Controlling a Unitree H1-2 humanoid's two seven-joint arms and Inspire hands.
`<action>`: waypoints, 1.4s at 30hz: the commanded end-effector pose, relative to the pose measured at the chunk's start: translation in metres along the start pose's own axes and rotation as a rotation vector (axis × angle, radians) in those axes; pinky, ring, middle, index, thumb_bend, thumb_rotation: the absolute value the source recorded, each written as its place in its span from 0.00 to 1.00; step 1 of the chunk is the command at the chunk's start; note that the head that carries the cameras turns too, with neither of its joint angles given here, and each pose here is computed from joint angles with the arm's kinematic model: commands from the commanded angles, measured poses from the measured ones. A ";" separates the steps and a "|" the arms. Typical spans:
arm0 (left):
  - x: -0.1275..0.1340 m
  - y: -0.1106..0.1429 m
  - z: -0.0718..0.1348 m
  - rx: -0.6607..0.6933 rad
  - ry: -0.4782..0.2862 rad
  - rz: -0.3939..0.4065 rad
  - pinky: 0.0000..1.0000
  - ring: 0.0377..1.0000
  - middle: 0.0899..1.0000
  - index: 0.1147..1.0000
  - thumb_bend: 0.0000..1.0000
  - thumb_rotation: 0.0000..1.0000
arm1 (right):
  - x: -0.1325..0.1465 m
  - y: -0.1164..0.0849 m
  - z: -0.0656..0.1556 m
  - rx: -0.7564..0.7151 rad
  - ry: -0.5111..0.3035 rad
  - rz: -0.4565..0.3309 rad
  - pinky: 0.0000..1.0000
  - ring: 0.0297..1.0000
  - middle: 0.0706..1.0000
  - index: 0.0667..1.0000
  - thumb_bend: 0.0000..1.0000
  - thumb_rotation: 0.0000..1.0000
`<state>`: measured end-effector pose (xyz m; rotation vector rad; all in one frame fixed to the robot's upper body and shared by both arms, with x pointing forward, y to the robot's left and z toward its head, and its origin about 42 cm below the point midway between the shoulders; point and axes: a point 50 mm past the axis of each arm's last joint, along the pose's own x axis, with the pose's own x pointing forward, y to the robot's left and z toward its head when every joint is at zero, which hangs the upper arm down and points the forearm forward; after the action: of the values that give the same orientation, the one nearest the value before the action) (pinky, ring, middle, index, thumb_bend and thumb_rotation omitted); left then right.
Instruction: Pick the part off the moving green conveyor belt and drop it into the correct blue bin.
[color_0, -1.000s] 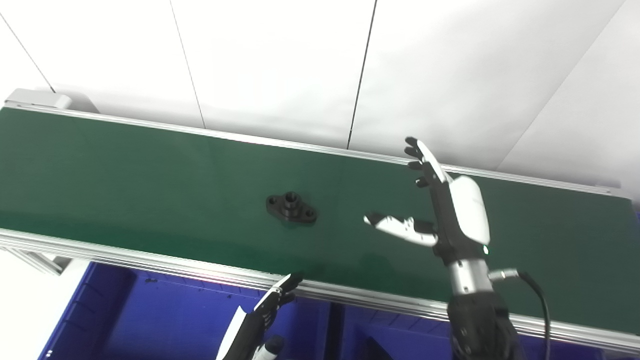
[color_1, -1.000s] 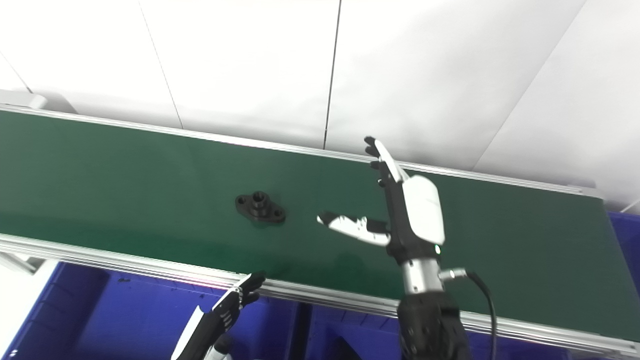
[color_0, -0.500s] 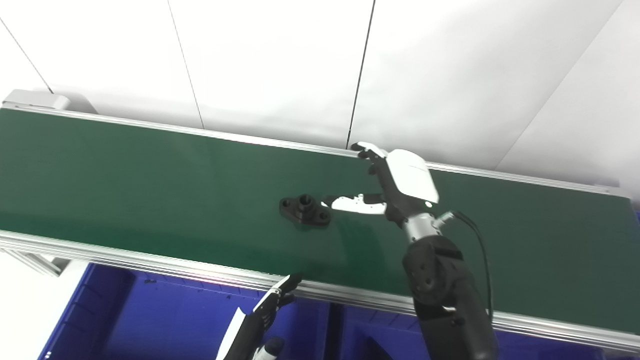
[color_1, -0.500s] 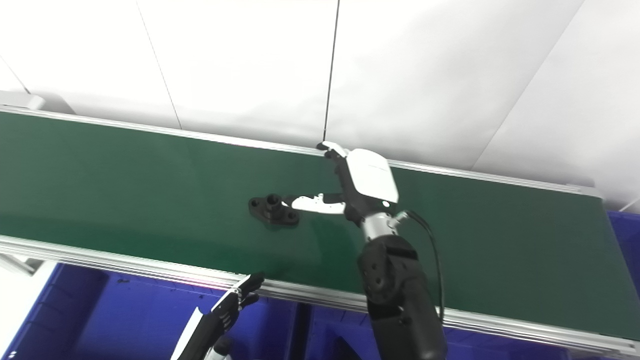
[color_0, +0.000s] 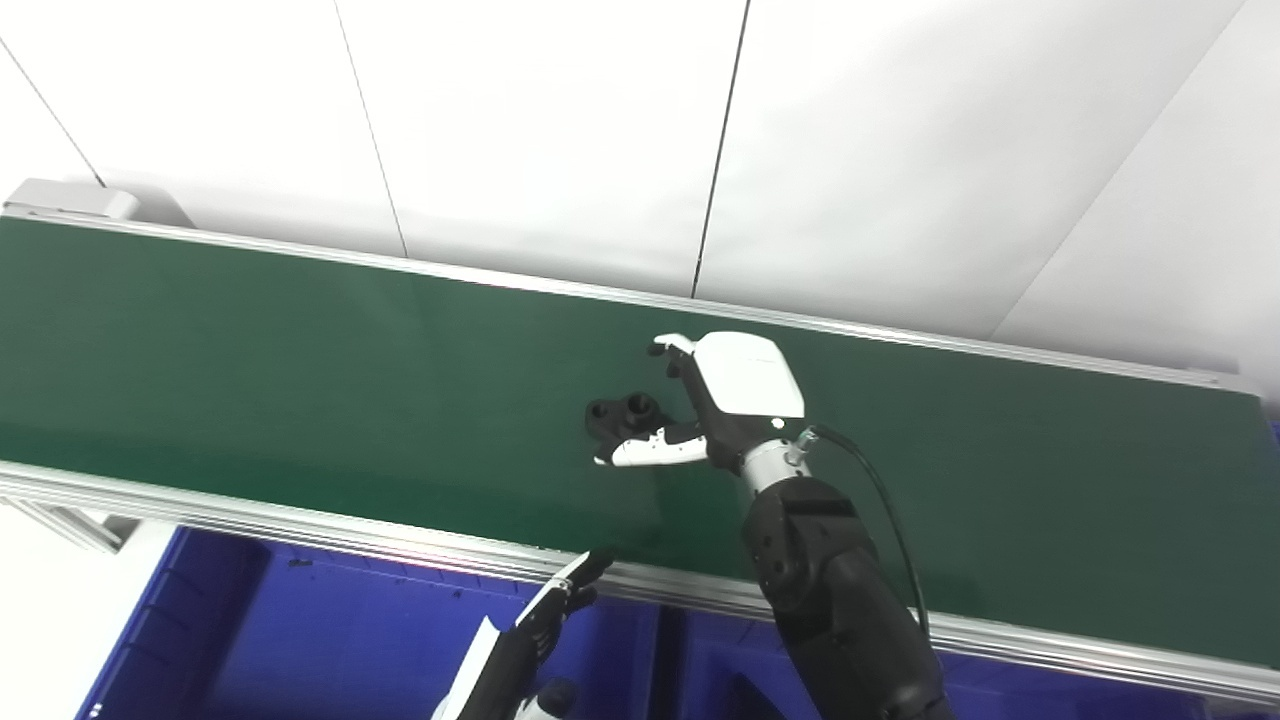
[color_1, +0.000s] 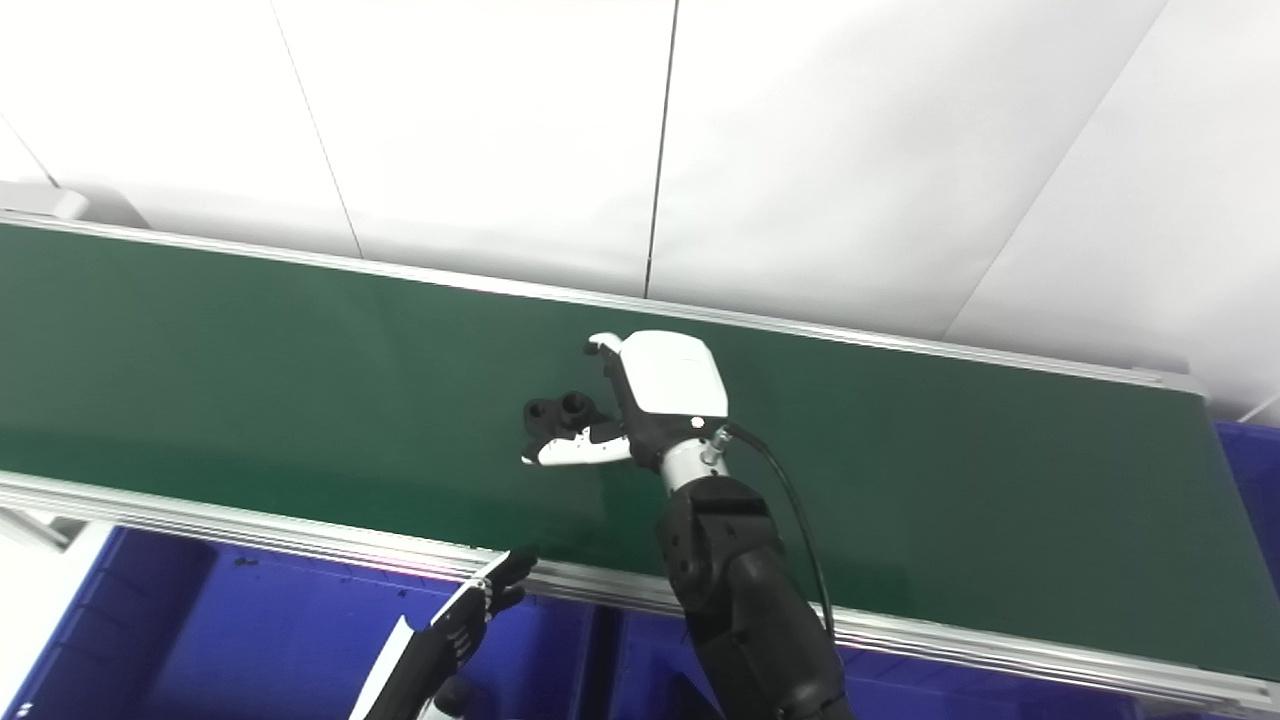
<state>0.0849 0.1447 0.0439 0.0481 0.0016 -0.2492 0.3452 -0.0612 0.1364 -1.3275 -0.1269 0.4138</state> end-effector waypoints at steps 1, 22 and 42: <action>-0.001 -0.002 0.009 -0.007 -0.057 0.014 0.89 0.94 0.91 0.87 0.82 1.00 | 0.007 -0.013 0.003 -0.052 0.012 -0.043 0.50 0.61 0.69 0.78 0.95 0.70; -0.003 0.002 0.009 -0.004 -0.053 0.014 0.90 0.93 0.92 0.87 0.79 1.00 | 0.012 0.016 -0.033 -0.275 0.183 0.220 0.12 0.16 0.23 0.64 0.77 0.03; -0.005 0.005 0.012 -0.006 -0.058 0.025 0.89 0.93 0.90 0.87 0.77 1.00 | -0.004 0.038 -0.049 -0.295 0.212 0.192 0.06 0.10 0.15 0.45 0.52 0.12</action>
<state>0.0823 0.1501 0.0451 0.0500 0.0052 -0.2293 0.3614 -0.0790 0.1236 -1.6296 -0.0424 0.3685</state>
